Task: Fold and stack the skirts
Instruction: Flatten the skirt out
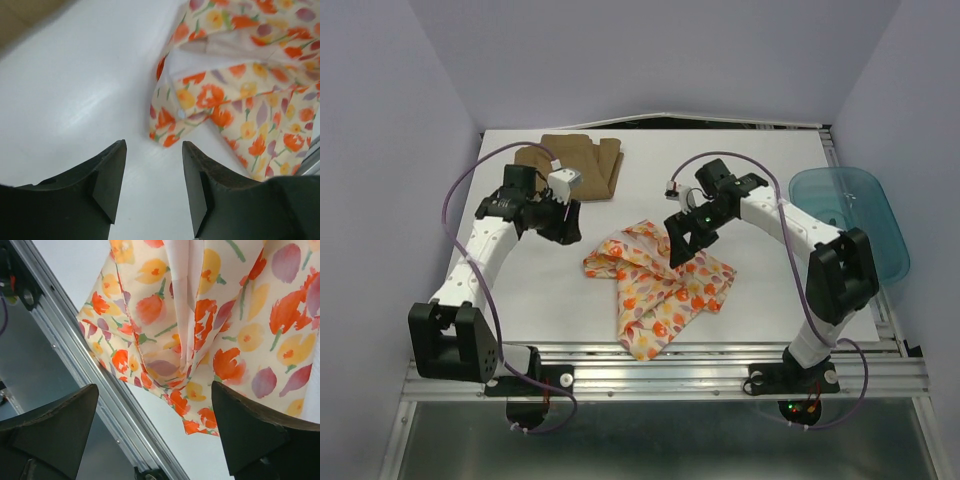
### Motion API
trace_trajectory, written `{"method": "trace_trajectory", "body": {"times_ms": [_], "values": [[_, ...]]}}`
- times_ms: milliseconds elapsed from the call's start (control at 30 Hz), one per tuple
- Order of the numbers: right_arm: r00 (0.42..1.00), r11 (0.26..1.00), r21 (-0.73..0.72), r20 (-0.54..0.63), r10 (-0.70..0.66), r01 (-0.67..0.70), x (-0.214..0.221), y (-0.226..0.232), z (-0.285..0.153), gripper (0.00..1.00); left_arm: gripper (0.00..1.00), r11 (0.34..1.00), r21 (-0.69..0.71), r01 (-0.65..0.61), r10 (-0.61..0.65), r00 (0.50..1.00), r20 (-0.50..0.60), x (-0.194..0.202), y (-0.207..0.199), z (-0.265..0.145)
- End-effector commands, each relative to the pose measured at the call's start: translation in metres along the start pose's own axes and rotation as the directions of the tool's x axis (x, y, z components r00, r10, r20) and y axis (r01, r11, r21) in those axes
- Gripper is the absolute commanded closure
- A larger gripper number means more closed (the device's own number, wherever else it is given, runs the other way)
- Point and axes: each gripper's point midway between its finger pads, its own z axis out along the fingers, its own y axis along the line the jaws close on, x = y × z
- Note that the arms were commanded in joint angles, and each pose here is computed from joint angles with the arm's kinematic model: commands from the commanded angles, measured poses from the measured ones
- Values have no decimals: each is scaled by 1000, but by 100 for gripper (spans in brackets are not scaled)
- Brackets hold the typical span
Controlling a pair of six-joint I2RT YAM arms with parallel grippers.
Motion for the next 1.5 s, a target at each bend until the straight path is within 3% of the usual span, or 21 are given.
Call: {"method": "trace_trajectory", "body": {"times_ms": [0, 100, 133, 333, 533, 633, 733, 833, 967, 1033, 1133, 1167, 1233, 1467], "values": [[993, 990, 81, -37, -115, 118, 6, -5, -12, 0, 35, 998, 11, 56, -55, 996, -74, 33, 6, -12], [987, 987, 79, -88, -133, 140, 19, -3, -13, 0, 35, 996, 52, 72, -66, 990, -125, 42, 13, -11], [983, 985, 70, -106, -149, 157, 24, 0, -10, 0, 35, 991, 78, 107, -90, 975, -201, 57, 13, -8], [957, 961, 114, -176, -230, 252, 37, 10, 15, 0, 35, 983, 152, 105, -45, 936, -349, 94, 17, 7], [943, 932, 190, -191, -273, 308, 40, 0, 29, 0, 34, 974, 222, 41, 30, 951, -307, 103, 14, 19], [954, 917, 279, -172, -246, 287, 34, -19, 36, 1, 33, 990, 140, 7, 35, 955, -295, 105, 30, 31], [964, 894, 361, -132, -232, 265, 21, -33, 39, 10, 33, 983, 182, 37, 22, 949, -313, 112, 26, 41], [968, 880, 403, -84, -238, 252, 4, -36, 37, 26, 33, 970, 230, 76, -1, 951, -311, 115, 20, 54], [959, 858, 437, -38, -280, 268, -11, -34, 27, 50, 35, 965, 251, 77, -20, 975, -221, 92, 21, 62], [951, 851, 443, -17, -308, 283, -17, -32, 24, 55, 36, 971, 215, 107, -68, 981, -180, 78, 25, 63], [940, 843, 442, -1, -340, 306, -22, -29, 21, 71, 35, 986, 124, 115, -105, 991, -84, 51, 40, 64], [933, 840, 441, 18, -359, 315, -29, -25, 18, 86, 35, 986, 115, 123, -115, 991, -71, 46, 43, 63], [920, 832, 442, 37, -389, 334, -37, -20, 11, 99, 35, 984, 114, 136, -130, 990, -60, 40, 44, 63], [863, 775, 447, 16, -505, 446, -53, -6, -12, 99, 34, 981, 106, 165, -160, 986, -54, 41, 47, 66]]}}
